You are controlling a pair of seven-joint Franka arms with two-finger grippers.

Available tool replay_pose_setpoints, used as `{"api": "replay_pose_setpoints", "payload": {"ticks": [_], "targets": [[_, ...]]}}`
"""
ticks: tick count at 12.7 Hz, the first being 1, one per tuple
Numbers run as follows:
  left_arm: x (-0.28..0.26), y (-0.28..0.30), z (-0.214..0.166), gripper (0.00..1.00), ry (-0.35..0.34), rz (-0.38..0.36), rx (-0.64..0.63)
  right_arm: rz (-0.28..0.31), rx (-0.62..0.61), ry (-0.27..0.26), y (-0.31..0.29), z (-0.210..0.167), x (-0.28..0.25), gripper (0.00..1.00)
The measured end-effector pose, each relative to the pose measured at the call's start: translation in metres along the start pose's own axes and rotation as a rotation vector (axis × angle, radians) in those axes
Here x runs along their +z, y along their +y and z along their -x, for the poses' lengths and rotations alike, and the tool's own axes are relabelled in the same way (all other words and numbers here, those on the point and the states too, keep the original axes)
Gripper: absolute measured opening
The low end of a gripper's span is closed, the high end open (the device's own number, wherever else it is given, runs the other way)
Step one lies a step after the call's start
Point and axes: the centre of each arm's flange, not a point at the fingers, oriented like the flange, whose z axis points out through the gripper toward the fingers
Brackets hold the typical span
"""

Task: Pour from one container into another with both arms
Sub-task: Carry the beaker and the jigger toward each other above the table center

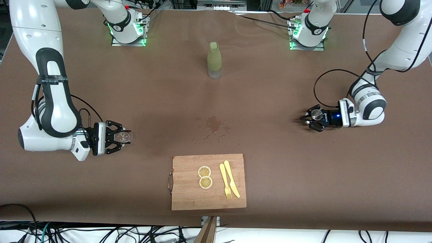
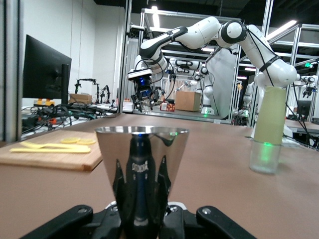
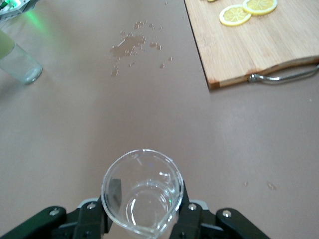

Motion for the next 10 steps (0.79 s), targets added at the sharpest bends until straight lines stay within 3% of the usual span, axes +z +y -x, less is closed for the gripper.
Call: {"api": "replay_pose_setpoints", "payload": {"ticks": [6, 10], "targets": [[0.124, -0.010, -0.016, 0.09, -0.009, -0.076, -0.026, 0.023, 0.057, -0.037, -0.004, -0.072, 0.017, 0.49], [0.207, -0.003, -0.028, 0.09, -0.020, -0.121, -0.027, 0.080, 0.158, -0.118, -0.006, -0.117, 0.027, 0.49]]}}
